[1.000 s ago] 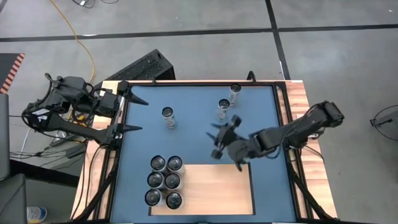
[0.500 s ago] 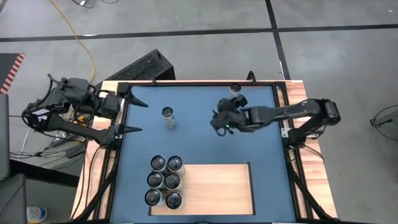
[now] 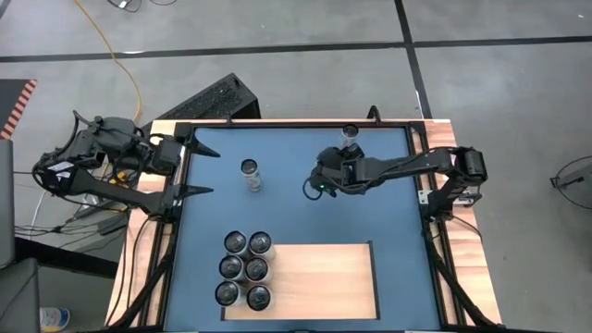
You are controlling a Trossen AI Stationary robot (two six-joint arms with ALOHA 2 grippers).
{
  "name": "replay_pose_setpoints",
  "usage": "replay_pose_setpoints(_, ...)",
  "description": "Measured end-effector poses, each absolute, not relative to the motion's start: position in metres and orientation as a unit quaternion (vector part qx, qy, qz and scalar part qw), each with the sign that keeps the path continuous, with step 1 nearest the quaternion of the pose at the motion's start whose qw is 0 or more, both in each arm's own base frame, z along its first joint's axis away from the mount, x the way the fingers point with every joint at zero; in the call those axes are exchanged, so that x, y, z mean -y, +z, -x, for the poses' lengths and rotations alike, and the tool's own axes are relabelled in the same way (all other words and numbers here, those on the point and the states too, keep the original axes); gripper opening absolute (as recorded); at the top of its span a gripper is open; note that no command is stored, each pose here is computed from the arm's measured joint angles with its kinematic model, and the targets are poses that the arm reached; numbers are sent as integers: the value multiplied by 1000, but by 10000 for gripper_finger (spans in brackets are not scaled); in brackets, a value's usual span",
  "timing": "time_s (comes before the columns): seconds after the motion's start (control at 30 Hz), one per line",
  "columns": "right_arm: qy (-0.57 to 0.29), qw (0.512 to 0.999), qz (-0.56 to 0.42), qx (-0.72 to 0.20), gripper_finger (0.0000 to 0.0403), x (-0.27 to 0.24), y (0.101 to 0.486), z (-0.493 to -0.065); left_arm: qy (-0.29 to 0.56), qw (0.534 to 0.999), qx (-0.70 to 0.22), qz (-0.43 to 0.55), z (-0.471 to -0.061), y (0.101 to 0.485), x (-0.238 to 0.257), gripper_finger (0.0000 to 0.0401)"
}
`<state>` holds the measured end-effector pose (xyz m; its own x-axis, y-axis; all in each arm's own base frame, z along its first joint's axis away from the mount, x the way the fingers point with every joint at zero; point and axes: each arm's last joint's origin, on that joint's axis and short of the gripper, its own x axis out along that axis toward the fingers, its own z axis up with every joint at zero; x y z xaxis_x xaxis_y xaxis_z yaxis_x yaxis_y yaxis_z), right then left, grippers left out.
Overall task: Place canned beverage on shelf
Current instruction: Put the bottom right white pink soda can on the shelf
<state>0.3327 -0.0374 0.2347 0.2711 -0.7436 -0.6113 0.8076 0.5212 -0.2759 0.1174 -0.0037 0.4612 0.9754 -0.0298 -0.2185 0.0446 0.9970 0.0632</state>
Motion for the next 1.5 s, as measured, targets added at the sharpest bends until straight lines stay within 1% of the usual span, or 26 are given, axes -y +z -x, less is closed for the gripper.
replay_pose_setpoints(0.13,-502,788,-58,-351,329,37,232,-332,-12,993,-109,-34,-117,461,3,387)
replay_pose_setpoints(0.27,-497,792,-69,-347,289,34,232,-333,-11,994,-107,-34,-117,462,3,387)
replay_pose_setpoints(0.33,-496,793,-73,-346,258,32,233,-333,-11,994,-107,-34,-117,462,3,387)
replay_pose_setpoints(0.4,-495,793,-71,-347,219,31,232,-332,-11,994,-107,-34,-117,462,3,387)
replay_pose_setpoints(0.53,-491,796,-66,-349,120,27,233,-332,-11,994,-107,-34,-117,462,3,387)
replay_pose_setpoints(0.63,-486,800,-73,-346,54,27,234,-334,-11,994,-107,-32,-117,462,3,387)
replay_pose_setpoints(0.73,-477,804,-72,-348,11,25,236,-333,-11,994,-107,-29,-118,462,3,387)
replay_pose_setpoints(0.8,-477,806,-67,-344,4,22,237,-333,-11,994,-108,-28,-117,462,3,387)
replay_pose_setpoints(0.9,-480,807,-61,-339,20,21,241,-330,-11,994,-109,-28,-118,461,3,387)
replay_pose_setpoints(1.13,-473,813,-70,-333,91,19,253,-322,-11,994,-109,-30,-118,461,3,387)
replay_pose_setpoints(1.23,-457,816,-82,-345,139,24,255,-321,-11,994,-109,-30,-118,461,3,387)
replay_pose_setpoints(1.4,-454,813,-91,-352,247,30,256,-320,-11,994,-109,-28,-118,461,3,387)
replay_pose_setpoints(1.5,-455,815,-90,-347,299,28,259,-318,-10,994,-109,-26,-117,461,3,387)
